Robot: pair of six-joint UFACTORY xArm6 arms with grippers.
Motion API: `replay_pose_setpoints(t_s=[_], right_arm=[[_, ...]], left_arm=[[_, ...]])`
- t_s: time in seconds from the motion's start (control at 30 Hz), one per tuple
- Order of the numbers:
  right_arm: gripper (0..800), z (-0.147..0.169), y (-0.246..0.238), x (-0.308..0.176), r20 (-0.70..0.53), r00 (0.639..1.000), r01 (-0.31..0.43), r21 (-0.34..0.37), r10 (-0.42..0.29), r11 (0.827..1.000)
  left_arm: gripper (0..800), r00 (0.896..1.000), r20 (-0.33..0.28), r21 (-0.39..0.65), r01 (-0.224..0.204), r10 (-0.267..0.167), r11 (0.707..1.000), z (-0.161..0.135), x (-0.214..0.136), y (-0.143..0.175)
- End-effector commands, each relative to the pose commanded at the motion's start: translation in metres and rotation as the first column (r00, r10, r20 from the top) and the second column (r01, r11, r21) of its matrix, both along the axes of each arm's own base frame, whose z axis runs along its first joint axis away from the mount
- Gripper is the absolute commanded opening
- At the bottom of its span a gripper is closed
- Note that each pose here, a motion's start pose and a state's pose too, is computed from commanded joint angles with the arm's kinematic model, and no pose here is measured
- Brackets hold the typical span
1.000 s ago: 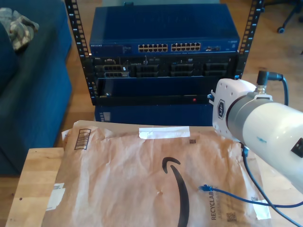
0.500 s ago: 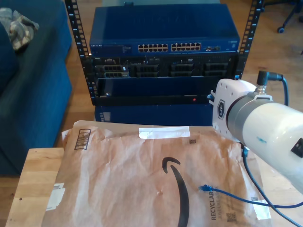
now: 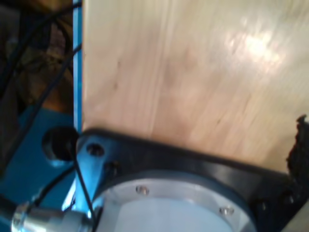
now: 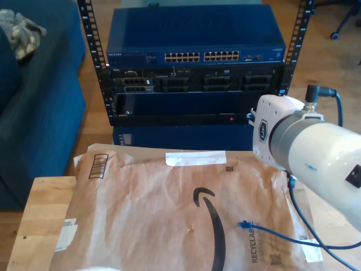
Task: Grab the cable and plug it in
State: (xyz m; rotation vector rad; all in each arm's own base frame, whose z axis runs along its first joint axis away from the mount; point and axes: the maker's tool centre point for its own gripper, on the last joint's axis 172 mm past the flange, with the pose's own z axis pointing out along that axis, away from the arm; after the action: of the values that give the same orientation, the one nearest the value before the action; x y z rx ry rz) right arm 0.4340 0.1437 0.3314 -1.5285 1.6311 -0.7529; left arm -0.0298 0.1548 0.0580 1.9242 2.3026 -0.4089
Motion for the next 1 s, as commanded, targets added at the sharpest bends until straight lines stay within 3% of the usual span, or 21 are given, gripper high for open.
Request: replay_pose_setpoints(t_s=[0.1, 0.2, 0.27, 0.43, 1.0], right_arm=[[8, -0.002, -0.001, 0.0, -0.003, 1.0, 0.002, -0.001, -0.002, 1.0], [8, -0.008, -0.002, -0.003, -0.012, 1.0, 0.003, -0.003, -0.003, 1.0], [8, -0.009, -0.003, -0.003, -0.013, 1.0, 0.004, -0.005, -0.004, 1.0], [8, -0.009, -0.002, -0.003, -0.013, 1.0, 0.003, -0.004, -0.003, 1.0], [8, -0.02, -0.004, -0.008, -0.031, 1.0, 0.002, -0.01, -0.002, 1.0]], left_arm=[[800, 1.0, 0.013, 0.02, 0.009, -0.01, 1.0, -0.003, -0.007, 0.004], [800, 0.999, 0.026, 0.057, 0.044, -0.046, 0.997, -0.007, -0.009, 0.011], [800, 0.999, 0.027, 0.059, 0.041, -0.042, 0.997, -0.008, -0.011, 0.011], [800, 0.995, 0.031, 0.09, 0.087, -0.09, 0.992, -0.011, -0.012, 0.016], [800, 0.995, 0.039, 0.051, 0.091, -0.093, 0.995, -0.011, -0.012, 0.008]])
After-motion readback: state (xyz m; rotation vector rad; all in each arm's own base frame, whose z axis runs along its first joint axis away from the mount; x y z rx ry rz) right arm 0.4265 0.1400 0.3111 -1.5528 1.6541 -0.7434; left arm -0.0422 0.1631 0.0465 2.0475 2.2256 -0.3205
